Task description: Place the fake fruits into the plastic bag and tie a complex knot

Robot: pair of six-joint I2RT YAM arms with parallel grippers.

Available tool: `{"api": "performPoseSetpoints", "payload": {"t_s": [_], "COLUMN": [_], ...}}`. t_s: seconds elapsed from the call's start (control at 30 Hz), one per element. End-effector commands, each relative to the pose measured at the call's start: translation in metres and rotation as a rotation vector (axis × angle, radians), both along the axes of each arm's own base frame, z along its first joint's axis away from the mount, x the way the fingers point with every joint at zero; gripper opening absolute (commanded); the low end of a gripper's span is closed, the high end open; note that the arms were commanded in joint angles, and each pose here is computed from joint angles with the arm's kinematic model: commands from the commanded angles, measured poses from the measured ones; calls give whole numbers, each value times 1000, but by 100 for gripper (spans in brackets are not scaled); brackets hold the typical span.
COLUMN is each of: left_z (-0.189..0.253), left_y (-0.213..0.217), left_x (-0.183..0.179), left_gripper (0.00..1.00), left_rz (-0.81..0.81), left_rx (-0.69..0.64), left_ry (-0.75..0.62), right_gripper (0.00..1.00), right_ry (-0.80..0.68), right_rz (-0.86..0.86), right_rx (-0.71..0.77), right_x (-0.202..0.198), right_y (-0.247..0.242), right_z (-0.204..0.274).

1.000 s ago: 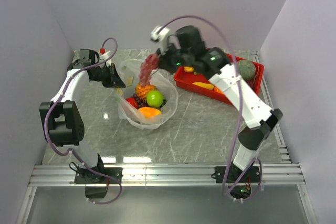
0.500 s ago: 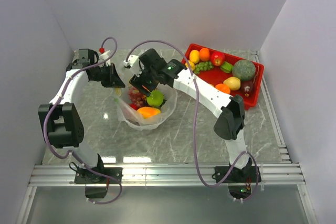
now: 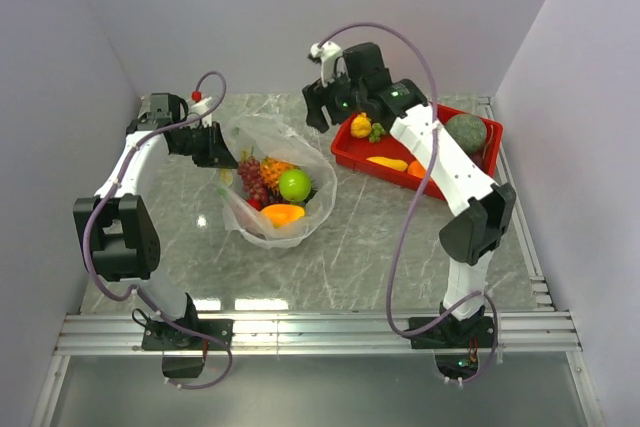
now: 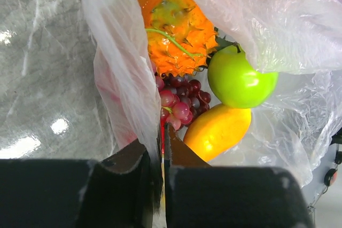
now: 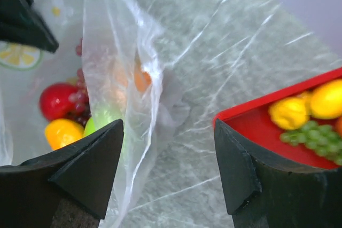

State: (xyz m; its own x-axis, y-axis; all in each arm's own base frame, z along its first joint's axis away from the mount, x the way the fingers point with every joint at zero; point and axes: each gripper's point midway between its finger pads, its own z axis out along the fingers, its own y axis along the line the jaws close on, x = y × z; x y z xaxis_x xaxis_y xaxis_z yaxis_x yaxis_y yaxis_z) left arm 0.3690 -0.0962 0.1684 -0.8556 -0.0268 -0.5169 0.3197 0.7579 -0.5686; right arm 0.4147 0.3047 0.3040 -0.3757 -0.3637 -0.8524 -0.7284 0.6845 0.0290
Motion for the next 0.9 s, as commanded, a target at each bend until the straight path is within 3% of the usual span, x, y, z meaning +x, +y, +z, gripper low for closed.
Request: {"api": "performPoseSetpoints", "payload": {"t_s": [0.0,0.13,0.17,0.3,0.33,0.47,0.6,0.63,0.7,0.73,0.83,0.87], "left_z": [12,7,6,-3,1,4,14,14,18,19,27,32], "left_y": [-2,-2,-1,-7,-12,-33,-65,-68,-72,-71,-67,-66], "left_x": [7,10,10,17,22,35,47,45,48,48,47,47], "left_gripper": [14,15,15,15,14,12,10,10,12,18,27,35], "left_rz": [-41,-57,-56,-84,-100,-161,-257,-274,-290,-291,-284,-278], "left_rx": [-10,-7,-7,-13,-12,-8,-12,-12,-12,-6,10,9], "left_ry": [-49,-38,-34,-12,-28,-49,-84,-79,-89,-94,-116,-129], "right_gripper": [74,65,51,17,0,0,0,8,18,29,37,41], "right_ry": [265,414,439,582,634,695,585,548,488,468,454,454], "right_rz": [129,257,265,340,389,520,675,686,609,569,416,367], "right_rx": [-28,72,76,142,181,255,263,264,244,236,270,278], "right_x": [-33,-75,-81,-111,-126,-179,-241,-247,-230,-219,-176,-165], "right_y": [18,30,30,33,37,52,75,76,71,66,33,23], "right_z": [-70,-86,-94,-104,-101,-85,-45,-36,-31,-30,-20,-22]}}
